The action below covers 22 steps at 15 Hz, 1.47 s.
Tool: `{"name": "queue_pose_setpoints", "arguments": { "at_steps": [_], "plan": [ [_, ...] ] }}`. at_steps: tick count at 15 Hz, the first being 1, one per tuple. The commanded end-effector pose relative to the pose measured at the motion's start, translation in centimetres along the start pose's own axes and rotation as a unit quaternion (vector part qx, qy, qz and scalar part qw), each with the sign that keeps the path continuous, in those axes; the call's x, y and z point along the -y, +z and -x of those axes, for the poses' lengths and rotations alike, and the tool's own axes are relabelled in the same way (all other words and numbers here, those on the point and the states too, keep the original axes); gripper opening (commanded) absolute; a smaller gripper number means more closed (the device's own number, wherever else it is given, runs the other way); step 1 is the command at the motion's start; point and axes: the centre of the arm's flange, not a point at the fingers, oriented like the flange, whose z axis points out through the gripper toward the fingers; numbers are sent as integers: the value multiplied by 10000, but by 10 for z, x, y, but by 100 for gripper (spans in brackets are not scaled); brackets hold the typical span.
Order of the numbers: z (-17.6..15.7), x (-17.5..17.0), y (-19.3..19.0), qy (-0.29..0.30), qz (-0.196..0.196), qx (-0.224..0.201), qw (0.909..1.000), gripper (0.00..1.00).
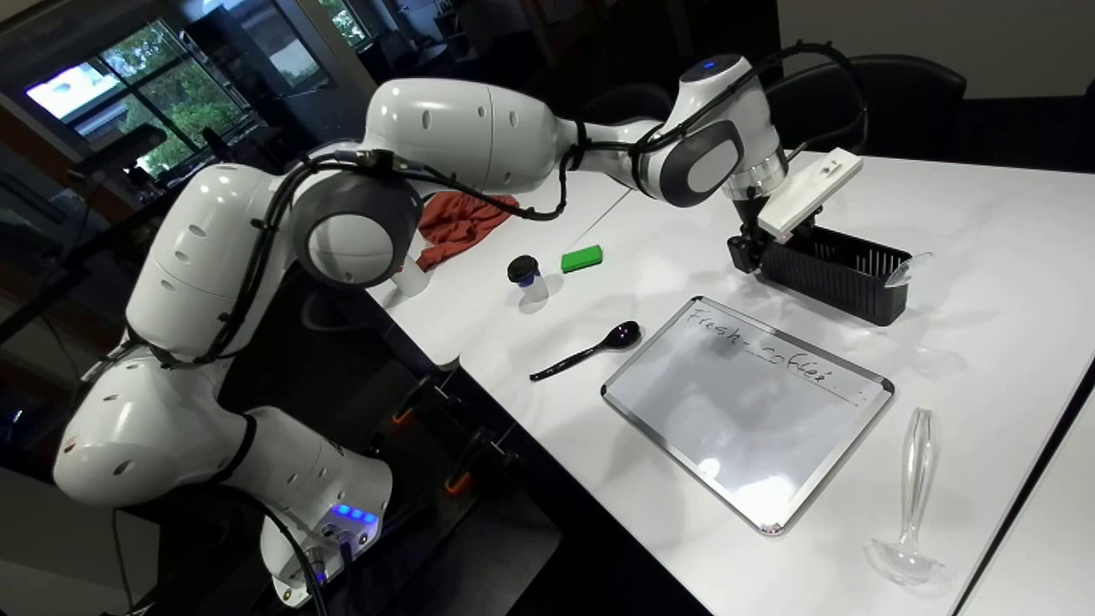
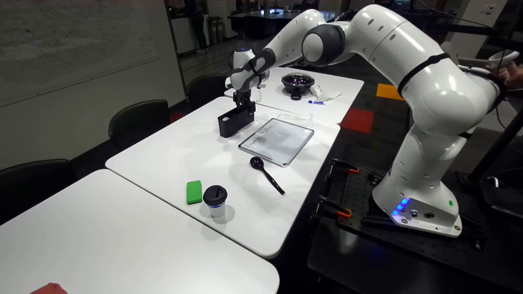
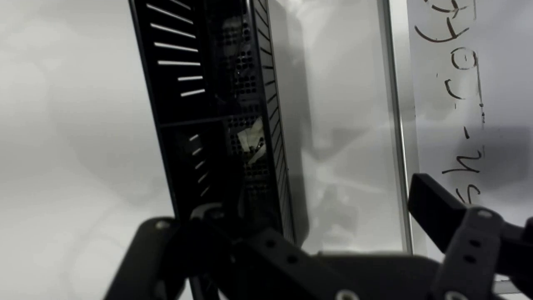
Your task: Move the cutlery box to the left
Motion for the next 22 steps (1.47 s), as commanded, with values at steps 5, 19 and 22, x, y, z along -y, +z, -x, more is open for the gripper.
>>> {"name": "queue_pose_setpoints", "arguments": {
  "at_steps": [5,19,22],
  "plan": [
    [3,-33,26,-18,-221,-111,9997,74],
    [2,-37,25,89,-267,-45,9996,0],
    [-6,-25,16,93,-248,-59,9996,1]
  ]
}}
